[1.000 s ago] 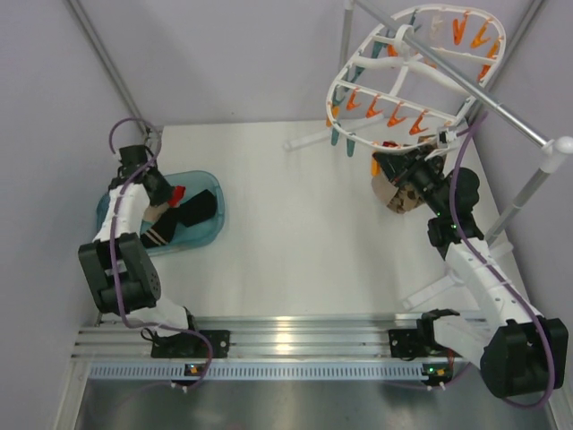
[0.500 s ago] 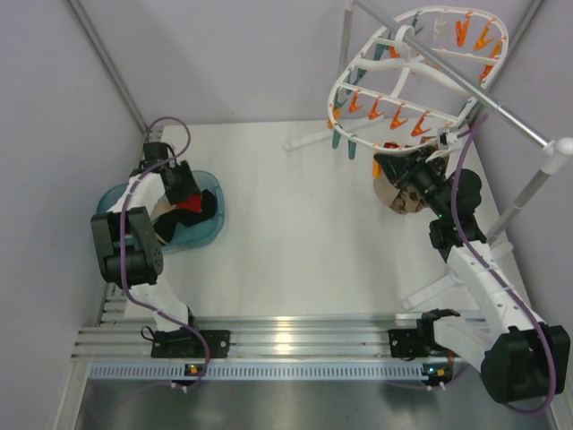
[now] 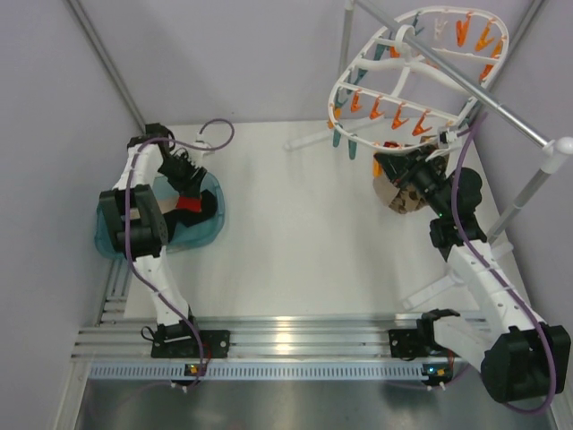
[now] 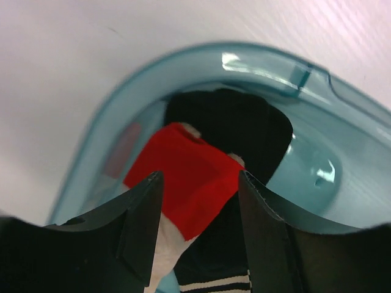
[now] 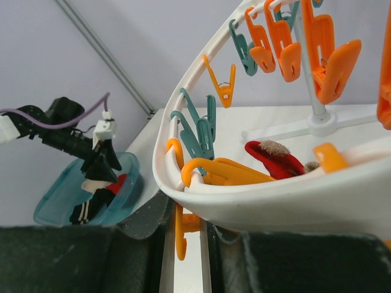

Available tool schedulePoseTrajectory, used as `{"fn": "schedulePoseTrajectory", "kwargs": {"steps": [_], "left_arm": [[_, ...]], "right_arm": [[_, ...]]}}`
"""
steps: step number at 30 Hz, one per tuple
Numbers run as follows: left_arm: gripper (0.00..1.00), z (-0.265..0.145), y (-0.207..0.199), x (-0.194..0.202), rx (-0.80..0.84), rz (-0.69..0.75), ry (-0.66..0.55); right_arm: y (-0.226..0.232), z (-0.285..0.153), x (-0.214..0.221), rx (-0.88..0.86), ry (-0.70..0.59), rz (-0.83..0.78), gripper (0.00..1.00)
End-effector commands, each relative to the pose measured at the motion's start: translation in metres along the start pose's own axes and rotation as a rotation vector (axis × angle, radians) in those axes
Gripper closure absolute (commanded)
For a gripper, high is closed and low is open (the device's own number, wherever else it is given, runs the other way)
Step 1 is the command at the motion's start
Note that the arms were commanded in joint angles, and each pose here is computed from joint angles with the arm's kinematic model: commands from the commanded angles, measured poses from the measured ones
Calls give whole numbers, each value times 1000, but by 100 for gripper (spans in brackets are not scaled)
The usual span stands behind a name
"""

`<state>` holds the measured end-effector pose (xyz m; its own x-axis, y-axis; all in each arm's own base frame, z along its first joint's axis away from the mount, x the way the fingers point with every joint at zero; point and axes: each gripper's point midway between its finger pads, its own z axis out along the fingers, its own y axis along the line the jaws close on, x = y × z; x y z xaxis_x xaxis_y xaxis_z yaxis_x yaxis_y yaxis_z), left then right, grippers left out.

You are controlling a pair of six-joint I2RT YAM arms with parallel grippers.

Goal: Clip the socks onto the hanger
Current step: Pick up the sock at the center of the board.

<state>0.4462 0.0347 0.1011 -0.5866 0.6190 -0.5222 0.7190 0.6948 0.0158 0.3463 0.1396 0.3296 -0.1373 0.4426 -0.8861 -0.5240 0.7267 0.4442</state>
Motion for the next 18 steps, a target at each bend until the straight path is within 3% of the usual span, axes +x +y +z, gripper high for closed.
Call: {"fn": "schedulePoseTrajectory", "kwargs": {"steps": [1, 16, 18], "left_arm": [[43, 3, -24, 31, 174, 143, 103], [48, 30, 2, 56, 108, 228, 172], [53, 32, 4, 56, 102, 239, 172]], "right_arm": [[4, 1, -5, -12, 22, -24, 100], [3, 1, -7, 2, 24, -29, 100], [3, 2, -7, 3, 23, -26, 100]]}}
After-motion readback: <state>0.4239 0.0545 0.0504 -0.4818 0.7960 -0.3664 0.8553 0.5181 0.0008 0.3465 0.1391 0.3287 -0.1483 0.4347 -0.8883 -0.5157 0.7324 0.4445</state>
